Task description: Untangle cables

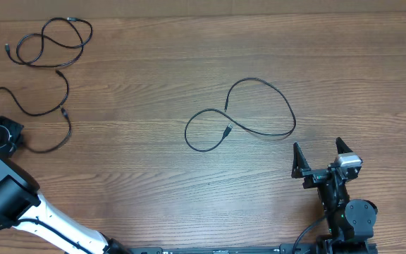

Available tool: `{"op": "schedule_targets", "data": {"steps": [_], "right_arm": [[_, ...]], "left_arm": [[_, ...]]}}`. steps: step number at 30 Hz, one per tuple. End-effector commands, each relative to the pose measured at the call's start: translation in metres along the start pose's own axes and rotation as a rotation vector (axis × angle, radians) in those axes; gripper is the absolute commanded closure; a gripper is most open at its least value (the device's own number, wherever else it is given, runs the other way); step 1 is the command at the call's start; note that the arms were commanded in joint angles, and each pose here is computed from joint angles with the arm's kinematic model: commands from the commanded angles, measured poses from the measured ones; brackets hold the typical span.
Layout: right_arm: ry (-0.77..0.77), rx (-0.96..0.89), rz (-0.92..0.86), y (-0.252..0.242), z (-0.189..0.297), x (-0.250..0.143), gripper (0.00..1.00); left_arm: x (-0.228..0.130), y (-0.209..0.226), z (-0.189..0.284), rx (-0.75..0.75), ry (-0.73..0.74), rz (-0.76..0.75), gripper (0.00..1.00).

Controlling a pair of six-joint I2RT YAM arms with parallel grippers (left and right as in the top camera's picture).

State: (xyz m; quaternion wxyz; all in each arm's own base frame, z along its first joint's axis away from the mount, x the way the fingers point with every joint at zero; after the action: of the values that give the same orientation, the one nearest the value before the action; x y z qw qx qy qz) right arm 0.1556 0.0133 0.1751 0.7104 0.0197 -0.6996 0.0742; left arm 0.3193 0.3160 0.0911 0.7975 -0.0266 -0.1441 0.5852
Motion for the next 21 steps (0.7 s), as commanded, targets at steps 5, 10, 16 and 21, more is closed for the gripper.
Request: {"op": "schedule_targets", "data": {"steps": [5,10,16,21], "right_arm": [[-0.001,0.006,0.002,0.001,0.0,-0.003,0.0],[-0.001,0.006,0.002,0.001,0.0,-0.003,0.0],[-0.001,0.006,0.002,0.001,0.0,-0.003,0.0],[-0.001,0.006,0.002,0.001,0.0,-0.003,0.0]], "left_arm": [[-0.001,-0.037,0.007,-0.348,0.182,0.332,0.96],[-0.001,-0.042,0.01,-0.412,0.214,0.33,0.96],[0.0,-0.049,0.015,-0.526,0.261,0.314,0.96],[0.004,-0.046,0.013,-0.483,0.212,0.315,0.62]]}}
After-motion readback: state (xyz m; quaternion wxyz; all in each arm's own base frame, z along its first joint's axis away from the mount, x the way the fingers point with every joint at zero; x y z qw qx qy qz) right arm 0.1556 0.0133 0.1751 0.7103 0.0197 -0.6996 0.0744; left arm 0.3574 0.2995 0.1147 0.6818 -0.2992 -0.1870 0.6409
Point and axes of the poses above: each gripper's point midway between its finger pads, its own z axis back along the fingers, its own y axis along the line the jaws close on, x = y × z, the point moved 9 cm from there along z, back along the fingers, and after that the axes turned 7 degrees about z, right-handed, at the moved point
